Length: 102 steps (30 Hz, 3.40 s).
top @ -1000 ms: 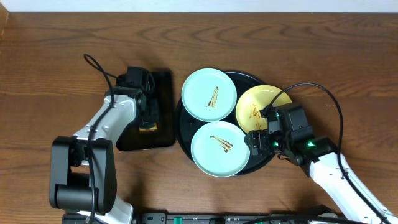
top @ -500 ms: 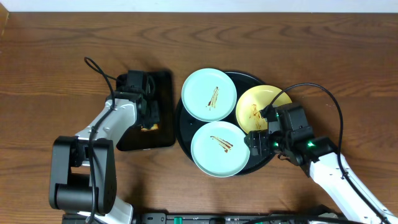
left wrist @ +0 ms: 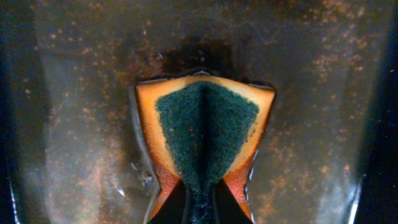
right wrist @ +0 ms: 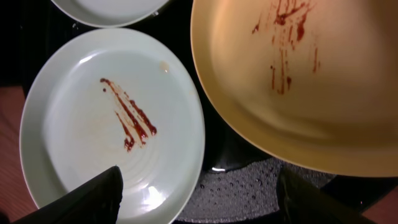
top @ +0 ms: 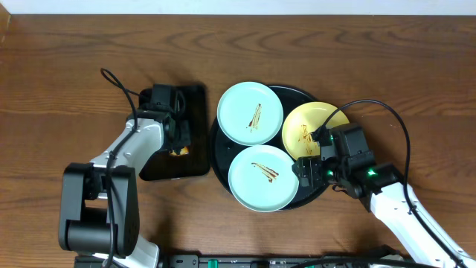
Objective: Clean dirty plates on tray and stack at the side
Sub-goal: 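Grasp the orange-green sponge with the left gripper and lift it, then carry the sponge with the left gripper over the front green plate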
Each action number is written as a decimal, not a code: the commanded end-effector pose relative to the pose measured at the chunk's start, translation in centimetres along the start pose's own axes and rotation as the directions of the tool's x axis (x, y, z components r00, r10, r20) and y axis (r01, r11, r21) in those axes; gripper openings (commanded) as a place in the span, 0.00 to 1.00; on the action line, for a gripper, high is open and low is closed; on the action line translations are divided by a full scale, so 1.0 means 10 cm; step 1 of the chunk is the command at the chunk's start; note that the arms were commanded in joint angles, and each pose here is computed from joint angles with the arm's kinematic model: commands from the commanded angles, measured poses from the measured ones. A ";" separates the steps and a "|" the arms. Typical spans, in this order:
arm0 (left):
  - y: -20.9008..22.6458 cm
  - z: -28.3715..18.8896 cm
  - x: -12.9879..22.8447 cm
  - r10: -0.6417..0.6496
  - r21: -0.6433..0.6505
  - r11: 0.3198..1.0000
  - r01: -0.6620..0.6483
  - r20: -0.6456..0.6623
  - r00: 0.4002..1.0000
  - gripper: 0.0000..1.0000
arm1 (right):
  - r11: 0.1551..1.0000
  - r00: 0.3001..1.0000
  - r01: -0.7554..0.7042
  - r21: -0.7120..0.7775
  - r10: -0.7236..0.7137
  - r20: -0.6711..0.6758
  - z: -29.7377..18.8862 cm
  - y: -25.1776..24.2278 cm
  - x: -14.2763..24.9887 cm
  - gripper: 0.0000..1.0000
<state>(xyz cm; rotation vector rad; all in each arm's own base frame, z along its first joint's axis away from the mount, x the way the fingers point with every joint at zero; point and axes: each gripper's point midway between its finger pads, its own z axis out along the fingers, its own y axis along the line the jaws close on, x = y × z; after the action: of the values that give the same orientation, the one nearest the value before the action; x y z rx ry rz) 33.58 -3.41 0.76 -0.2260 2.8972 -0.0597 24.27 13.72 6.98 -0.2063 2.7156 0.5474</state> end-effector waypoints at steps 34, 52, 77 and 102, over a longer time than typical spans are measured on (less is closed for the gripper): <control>-0.11 -0.61 0.07 -0.003 0.087 0.996 -0.002 0.059 0.998 0.07 | 0.994 0.964 -0.111 0.021 0.113 -0.242 0.57 0.04 0.42 0.29; 0.07 -1.32 -0.51 0.018 -0.014 1.000 -0.014 0.429 0.903 0.07 | 0.992 0.969 -0.104 0.075 0.118 -0.217 0.58 -0.06 0.39 0.07; 0.14 -1.44 -0.61 0.015 -0.048 0.999 0.009 0.486 0.874 0.07 | 0.992 0.971 -0.102 0.079 0.116 -0.208 0.58 -0.07 0.37 0.06; 0.13 -1.44 -0.62 0.014 -0.046 0.999 0.010 0.493 0.870 0.08 | 0.992 0.971 -0.102 0.079 0.116 -0.207 0.58 -0.07 0.37 0.06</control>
<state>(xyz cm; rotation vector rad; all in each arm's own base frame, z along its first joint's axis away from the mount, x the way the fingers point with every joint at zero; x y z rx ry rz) 36.02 -1.07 15.79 -0.2147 2.3996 0.0344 22.69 15.19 0.43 -0.1091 2.9621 0.5107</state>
